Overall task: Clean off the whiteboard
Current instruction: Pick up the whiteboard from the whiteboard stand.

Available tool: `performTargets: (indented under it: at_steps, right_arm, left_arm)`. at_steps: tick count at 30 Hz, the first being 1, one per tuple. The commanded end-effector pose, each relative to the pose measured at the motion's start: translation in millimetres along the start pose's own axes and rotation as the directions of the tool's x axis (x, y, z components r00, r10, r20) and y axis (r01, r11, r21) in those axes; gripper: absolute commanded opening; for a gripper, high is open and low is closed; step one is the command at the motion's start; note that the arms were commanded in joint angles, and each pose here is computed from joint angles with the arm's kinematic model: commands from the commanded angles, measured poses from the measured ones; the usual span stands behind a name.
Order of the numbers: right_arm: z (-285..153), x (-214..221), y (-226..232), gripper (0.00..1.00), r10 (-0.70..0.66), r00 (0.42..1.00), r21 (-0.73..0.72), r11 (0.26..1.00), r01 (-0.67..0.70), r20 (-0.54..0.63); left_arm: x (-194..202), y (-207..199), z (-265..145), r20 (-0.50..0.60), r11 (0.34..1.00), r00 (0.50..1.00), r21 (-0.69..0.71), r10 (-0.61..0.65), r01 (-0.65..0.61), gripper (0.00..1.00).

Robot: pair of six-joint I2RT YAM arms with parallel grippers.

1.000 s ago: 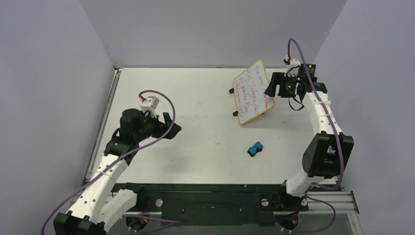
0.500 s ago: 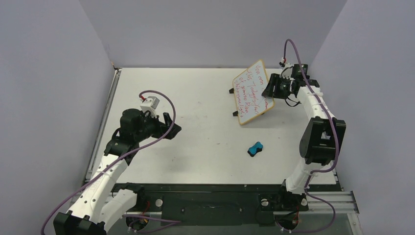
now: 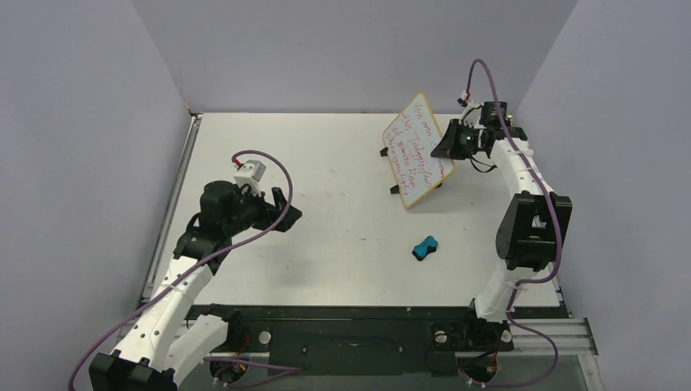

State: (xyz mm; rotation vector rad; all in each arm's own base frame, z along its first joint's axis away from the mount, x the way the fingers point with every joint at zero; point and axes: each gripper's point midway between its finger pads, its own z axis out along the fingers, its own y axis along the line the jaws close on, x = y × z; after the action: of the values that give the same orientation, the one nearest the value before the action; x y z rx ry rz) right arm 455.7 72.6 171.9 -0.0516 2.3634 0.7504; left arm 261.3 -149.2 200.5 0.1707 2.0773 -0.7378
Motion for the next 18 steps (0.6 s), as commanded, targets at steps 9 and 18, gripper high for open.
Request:
performTargets:
  at_steps: [9, 18]
  right_arm:
    - [-52, -69, 69, 0.00, -0.137, 0.969, -0.143, 0.975, 0.168, 0.208]
    - [-80, -18, 93, 0.00, -0.349, 0.928, -0.166, 0.915, 0.367, 0.131]
  left_arm:
    - [-9, -11, 0, 0.038, 0.998, 0.999, 0.058, 0.038, -0.040, 0.92]
    - [-10, -39, -1, 0.059, 0.976, 0.998, 0.214, 0.035, -0.047, 0.92]
